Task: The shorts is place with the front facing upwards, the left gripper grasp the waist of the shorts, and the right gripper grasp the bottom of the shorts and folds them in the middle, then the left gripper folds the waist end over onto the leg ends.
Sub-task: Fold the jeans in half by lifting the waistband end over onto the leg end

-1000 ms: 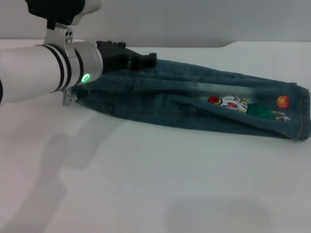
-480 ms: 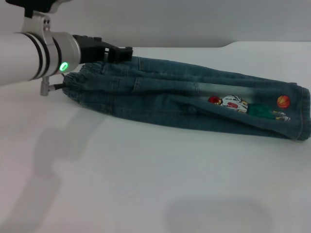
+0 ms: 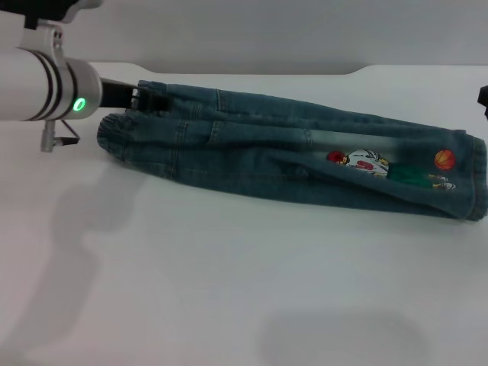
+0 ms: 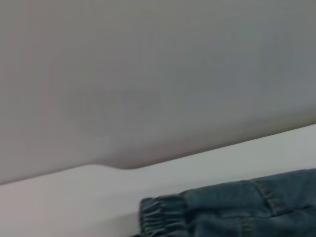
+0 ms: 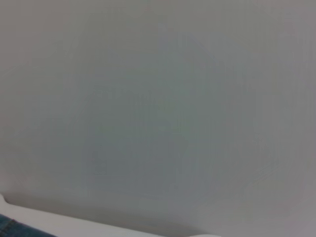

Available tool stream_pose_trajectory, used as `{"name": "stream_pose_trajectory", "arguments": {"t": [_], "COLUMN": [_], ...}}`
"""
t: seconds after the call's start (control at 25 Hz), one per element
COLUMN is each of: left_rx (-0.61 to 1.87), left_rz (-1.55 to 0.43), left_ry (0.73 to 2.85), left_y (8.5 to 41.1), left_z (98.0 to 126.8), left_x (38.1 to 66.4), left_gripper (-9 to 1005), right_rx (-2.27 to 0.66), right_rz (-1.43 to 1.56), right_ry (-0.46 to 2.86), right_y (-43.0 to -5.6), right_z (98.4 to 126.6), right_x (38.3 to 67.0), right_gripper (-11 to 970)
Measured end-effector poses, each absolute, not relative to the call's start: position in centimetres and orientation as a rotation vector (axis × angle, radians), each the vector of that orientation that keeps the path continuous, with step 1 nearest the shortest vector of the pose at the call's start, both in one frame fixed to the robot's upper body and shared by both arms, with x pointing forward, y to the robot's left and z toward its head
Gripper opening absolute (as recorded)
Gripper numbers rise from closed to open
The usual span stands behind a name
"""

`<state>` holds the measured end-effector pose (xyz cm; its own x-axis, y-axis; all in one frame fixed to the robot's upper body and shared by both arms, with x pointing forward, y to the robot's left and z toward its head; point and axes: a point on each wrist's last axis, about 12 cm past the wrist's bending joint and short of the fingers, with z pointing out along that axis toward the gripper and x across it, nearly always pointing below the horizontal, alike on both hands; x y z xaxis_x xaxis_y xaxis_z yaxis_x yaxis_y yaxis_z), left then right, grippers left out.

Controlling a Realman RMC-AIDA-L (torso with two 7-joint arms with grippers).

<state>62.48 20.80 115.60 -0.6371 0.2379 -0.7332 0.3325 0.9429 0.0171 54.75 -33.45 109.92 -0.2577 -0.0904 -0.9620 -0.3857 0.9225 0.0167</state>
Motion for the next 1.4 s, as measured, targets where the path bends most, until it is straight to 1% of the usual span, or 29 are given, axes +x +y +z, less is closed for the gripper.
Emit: {"name": "stream_pose_trajectory", "arguments": {"t": [0.24,0.4,0.76,1.0,1.4], "left_rx": [0.366,0.356,0.346,0.343,0.340], "left_rz": [-0.098,-0.093,-0.093,-0.092,-0.065], "left_ry": [2.288,2.296,2.388,2.419,2.405], "left_y": [22.0,22.2,22.1,22.2,22.7], "left_z": [114.9,114.8,113.2,113.1,113.2], "left_x": [63.1,63.5,64.1,64.1,64.2], "left_gripper": [845,845,846,846,844], "right_rx": [-0.364,-0.356,-0.340,-0.340,-0.351], "right_rz": [0.297,0.317,0.309,0.298,0.301], "right_ry": [1.827,1.822,1.819,1.809,1.805], "right_y": [-33.5,-33.6,-34.2,-34.4,-34.2], "right_z": [109.7,109.6,109.7,110.0,110.1], "right_x": [54.1,53.7,53.0,52.9,53.0], "right_gripper": [-2,-2,-2,-2,-2]}}
